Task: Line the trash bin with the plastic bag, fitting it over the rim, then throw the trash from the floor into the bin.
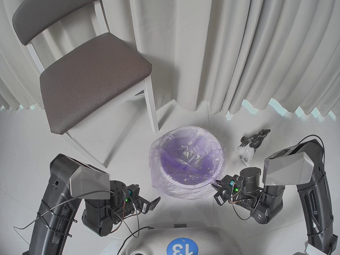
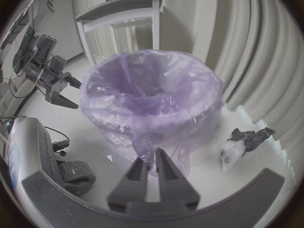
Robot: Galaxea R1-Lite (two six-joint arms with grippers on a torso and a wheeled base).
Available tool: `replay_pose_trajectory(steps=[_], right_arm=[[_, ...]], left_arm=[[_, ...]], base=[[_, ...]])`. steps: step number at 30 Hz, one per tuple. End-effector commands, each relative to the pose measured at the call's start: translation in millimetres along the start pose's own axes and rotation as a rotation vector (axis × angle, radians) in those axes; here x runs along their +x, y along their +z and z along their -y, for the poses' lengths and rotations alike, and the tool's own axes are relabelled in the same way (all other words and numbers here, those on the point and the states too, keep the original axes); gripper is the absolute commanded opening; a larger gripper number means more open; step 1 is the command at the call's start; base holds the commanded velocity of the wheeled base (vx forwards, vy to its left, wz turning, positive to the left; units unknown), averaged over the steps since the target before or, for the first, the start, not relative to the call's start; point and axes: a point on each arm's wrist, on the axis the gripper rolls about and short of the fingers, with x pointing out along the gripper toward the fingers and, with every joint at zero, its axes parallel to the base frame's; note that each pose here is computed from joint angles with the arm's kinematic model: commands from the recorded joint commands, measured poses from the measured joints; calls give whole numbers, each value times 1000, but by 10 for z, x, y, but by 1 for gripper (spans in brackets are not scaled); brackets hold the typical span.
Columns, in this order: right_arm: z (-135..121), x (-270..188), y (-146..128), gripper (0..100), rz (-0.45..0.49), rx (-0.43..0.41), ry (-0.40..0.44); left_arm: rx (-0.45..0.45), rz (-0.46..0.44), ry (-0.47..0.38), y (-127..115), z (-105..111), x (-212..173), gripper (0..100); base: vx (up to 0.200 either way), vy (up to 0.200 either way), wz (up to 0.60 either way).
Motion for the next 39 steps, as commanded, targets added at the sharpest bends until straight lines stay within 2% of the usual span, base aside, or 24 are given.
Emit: replay_pose_trajectory(steps=[1,8,13,18,21,33,39], right_arm=[[111,22,-15,0,-8,16,-22],[391,153,-77,0,-59,45,-68],[490,292,-24,0,-83,52,-69],[524,448,-1,0,-119,52,-52],[517,479,-19,0,-184,59,-9],[530,481,-18,0,-189,64,0],[527,472,-21,0,-198,63,3]], left_arm=[[-16,12,11,8,2,-3,100],[-31,17,37,14,-17,17,100],[-30,23,38,22,-20,31,100],[-31,25,37,26,-15,34,100],[-30,26,36,29,-10,37,100],[-40,27,48,33,-3,41,100],[-31,18,48,28,80,36,100]], base=[[0,0,0],[0,0,0],[0,0,0],[0,0,0],[0,0,0],[0,0,0],[0,0,0]])
